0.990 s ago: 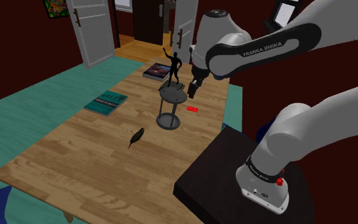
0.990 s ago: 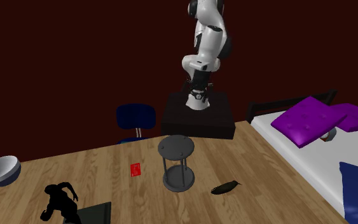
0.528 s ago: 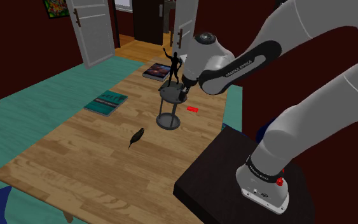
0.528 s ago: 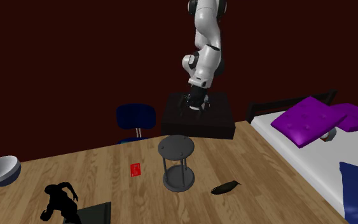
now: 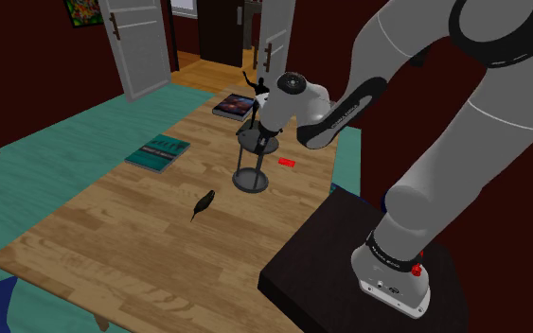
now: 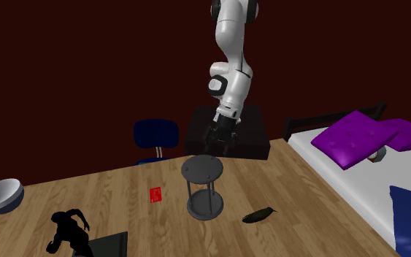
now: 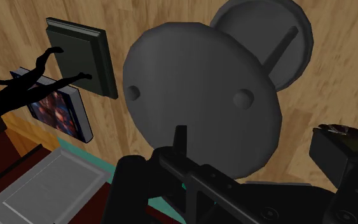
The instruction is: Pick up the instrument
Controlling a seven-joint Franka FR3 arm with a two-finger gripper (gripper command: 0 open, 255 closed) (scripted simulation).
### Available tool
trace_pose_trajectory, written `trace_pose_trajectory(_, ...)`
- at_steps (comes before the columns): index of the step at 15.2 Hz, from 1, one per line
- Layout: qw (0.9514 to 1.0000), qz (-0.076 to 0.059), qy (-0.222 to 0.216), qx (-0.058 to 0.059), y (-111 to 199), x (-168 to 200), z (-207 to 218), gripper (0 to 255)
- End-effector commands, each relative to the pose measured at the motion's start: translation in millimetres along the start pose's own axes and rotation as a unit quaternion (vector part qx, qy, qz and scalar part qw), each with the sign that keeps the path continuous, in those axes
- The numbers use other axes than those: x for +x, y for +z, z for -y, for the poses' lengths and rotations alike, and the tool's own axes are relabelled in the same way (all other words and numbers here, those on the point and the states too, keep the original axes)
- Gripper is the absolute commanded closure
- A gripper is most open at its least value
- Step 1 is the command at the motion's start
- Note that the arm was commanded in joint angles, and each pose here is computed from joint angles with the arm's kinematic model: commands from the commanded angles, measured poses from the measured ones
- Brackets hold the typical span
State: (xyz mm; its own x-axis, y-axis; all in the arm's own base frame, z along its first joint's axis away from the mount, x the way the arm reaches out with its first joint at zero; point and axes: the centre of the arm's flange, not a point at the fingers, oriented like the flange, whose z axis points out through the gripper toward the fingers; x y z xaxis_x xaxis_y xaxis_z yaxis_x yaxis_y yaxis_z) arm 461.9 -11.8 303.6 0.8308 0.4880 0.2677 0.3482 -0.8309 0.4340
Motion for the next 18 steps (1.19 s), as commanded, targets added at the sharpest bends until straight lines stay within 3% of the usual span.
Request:
trace_pose_trajectory(1, 1.0, -0.002, -0.001, 0.0, 9.3, -3.2, 5.1, 0)
trace_pose_trajectory(6, 1.0, -0.002, -0.001, 0.0, 25.6, -8.2, 13.3, 0)
trace_pose_trajectory(7, 1.0, -0.002, -0.001, 0.0, 25.3, -7.2, 13.4, 255)
trace_pose_trajectory(18, 1.0, -0.002, -0.001, 0.0, 16.5, -5.4, 8.7, 255)
